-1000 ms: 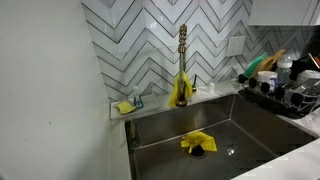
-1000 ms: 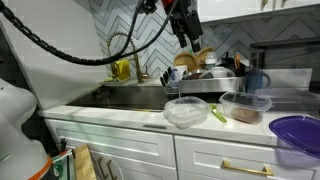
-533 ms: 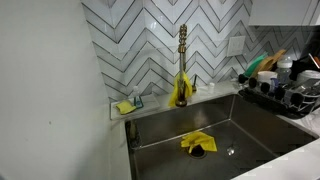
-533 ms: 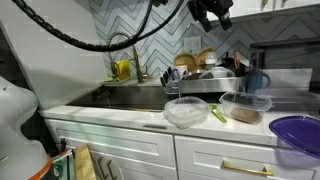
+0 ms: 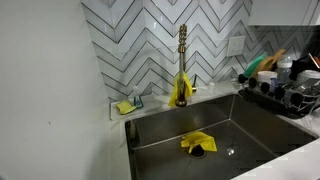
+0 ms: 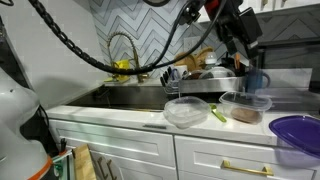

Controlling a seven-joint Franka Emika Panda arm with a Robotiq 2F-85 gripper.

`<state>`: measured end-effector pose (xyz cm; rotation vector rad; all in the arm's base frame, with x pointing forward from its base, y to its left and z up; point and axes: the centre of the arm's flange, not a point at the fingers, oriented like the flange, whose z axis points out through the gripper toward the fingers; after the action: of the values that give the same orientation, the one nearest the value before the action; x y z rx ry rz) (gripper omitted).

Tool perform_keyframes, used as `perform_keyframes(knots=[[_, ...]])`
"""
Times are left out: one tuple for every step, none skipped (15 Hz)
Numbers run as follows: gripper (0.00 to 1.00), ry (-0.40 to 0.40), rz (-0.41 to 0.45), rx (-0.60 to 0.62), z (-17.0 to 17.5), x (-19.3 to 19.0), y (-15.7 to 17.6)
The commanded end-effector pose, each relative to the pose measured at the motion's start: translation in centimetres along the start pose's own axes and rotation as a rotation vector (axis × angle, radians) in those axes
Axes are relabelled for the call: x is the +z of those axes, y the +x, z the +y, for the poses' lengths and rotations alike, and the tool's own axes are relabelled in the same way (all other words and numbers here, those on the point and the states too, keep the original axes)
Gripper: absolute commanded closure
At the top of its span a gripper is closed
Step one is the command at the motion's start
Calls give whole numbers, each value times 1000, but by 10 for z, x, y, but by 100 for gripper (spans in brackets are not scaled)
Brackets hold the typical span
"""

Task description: Move both of the lunchboxes to the sink at once

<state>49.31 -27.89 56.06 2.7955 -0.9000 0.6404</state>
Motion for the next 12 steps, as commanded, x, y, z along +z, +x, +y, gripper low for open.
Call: perform_keyframes(knots=[[0,-3,-5,2,-1,5,2],[0,-5,-6,3,-1,7,3],[0,-4,-5,4,-2,7,4],[0,-4,-3,4,-2,6,4],[0,-4,-2,4,-2,5,4],[0,-4,-1,4,-2,5,5],[0,-4,-1,5,-2,5,5],[0,-4,-1,5,-2,4,5],[0,-4,0,5,-2,4,5],[0,-4,0,5,-2,4,5],[0,-4,0,5,-2,4,5],[0,-4,0,5,-2,4,5]])
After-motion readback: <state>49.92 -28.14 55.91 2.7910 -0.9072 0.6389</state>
